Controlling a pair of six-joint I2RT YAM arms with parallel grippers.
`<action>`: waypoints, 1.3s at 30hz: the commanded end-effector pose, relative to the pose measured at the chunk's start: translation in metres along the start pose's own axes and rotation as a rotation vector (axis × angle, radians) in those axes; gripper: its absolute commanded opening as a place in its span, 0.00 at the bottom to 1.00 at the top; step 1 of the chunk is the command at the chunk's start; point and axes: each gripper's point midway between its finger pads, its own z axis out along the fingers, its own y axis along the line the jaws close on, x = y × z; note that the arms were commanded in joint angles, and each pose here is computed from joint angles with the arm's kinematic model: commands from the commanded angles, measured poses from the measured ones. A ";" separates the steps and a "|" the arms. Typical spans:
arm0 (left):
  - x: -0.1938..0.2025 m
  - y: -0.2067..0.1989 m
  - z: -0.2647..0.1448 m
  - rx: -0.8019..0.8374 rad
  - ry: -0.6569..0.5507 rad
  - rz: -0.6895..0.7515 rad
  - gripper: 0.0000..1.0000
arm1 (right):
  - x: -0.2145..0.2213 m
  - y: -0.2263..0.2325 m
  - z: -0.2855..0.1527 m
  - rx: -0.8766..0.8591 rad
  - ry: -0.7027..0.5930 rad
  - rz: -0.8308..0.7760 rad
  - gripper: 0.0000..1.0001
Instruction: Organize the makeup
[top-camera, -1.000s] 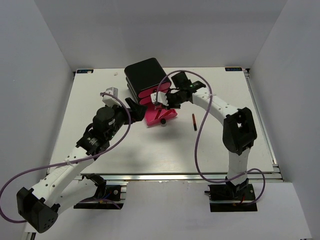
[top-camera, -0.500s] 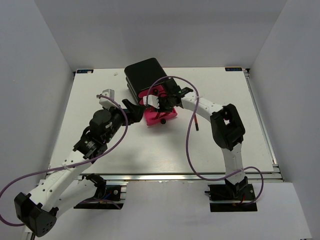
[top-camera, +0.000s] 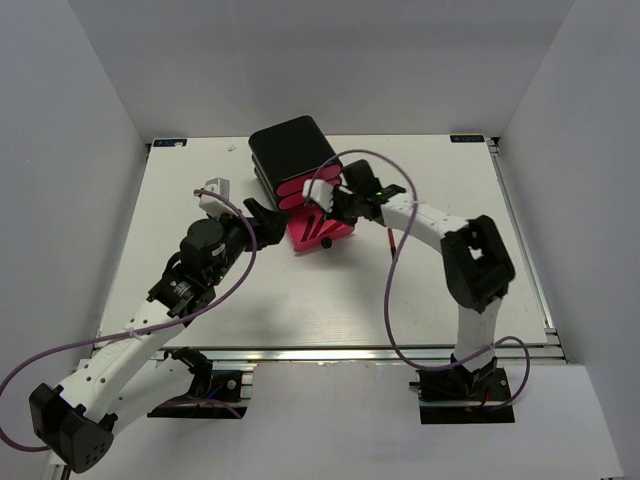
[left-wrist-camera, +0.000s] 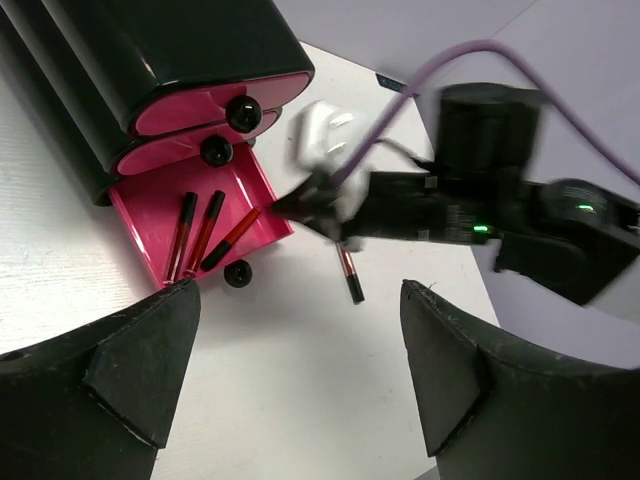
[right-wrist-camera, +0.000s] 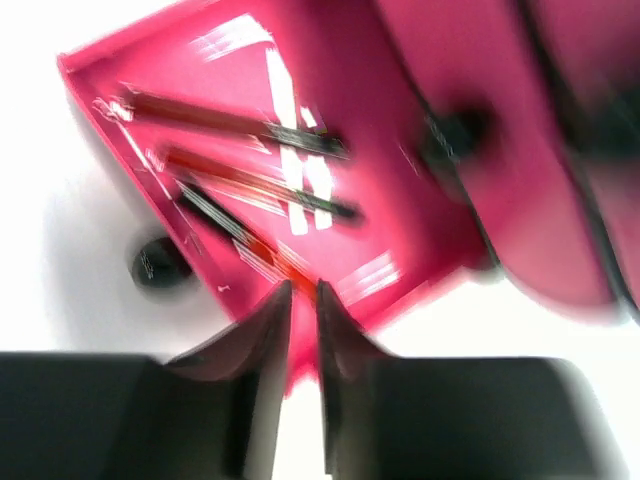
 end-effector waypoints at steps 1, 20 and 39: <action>0.001 0.001 0.001 0.000 0.000 -0.005 0.88 | -0.019 -0.071 -0.076 0.353 -0.154 0.287 0.05; 0.004 0.013 0.008 -0.053 -0.009 -0.013 0.35 | 0.163 0.025 -0.100 0.486 0.335 1.302 0.66; 0.007 0.021 0.003 -0.076 -0.018 -0.030 0.35 | 0.184 0.039 -0.063 0.420 0.429 1.208 0.30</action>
